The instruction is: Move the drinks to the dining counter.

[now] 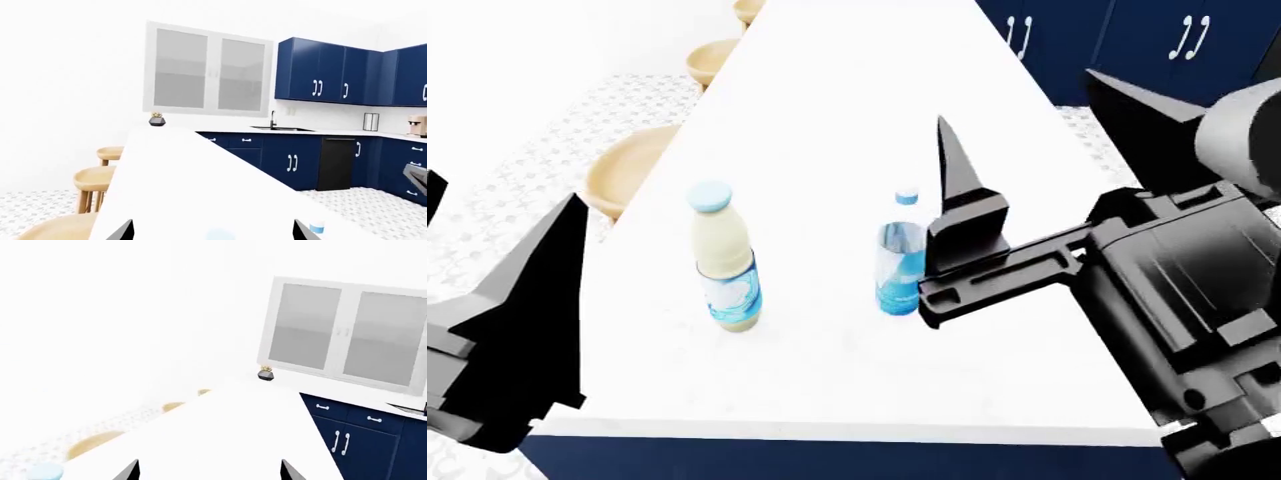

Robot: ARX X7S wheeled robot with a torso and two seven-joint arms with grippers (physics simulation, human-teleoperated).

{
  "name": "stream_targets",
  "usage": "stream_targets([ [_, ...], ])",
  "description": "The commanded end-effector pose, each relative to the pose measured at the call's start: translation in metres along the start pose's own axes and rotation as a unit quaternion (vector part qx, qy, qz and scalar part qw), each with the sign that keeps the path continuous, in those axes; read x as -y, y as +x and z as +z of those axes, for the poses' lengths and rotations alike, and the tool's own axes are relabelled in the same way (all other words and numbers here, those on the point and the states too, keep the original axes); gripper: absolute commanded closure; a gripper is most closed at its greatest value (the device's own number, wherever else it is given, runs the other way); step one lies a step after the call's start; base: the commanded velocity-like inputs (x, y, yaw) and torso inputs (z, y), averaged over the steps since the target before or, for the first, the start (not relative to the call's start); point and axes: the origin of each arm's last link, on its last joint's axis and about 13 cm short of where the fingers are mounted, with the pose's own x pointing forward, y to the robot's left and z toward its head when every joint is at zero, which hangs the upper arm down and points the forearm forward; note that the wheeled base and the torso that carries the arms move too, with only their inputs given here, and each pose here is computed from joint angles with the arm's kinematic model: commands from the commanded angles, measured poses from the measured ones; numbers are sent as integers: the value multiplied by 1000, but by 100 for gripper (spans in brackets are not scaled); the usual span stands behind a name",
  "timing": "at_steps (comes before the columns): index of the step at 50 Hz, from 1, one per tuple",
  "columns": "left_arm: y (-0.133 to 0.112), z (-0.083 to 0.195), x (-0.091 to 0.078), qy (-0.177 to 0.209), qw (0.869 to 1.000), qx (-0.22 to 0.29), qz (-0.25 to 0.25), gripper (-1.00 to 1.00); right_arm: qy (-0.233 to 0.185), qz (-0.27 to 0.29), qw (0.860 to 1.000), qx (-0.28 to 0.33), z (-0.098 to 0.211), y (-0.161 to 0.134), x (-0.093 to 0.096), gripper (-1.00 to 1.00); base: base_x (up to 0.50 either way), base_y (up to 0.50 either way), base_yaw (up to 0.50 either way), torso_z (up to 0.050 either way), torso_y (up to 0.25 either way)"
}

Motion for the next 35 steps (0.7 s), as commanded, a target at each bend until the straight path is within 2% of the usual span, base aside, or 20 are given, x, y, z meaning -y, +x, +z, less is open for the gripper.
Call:
stream_targets([
  [1,-6,8,3,8,1000,13,-3,-100,-20,-40,998,49,24,-23,7,-100,0,0,0,0,0],
  [10,-26,29,5,19,998,63,17,-100,-23,-72,995,69,36,-35,15,-100,0,0,0,0,0],
  [15,-36,38,0,22,995,87,44,-100,-24,-87,993,79,41,-41,18,-100,0,0,0,0,0],
  [35,-73,71,-2,47,980,159,106,-100,-44,-113,983,140,73,-73,16,-100,0,0,0,0,0],
])
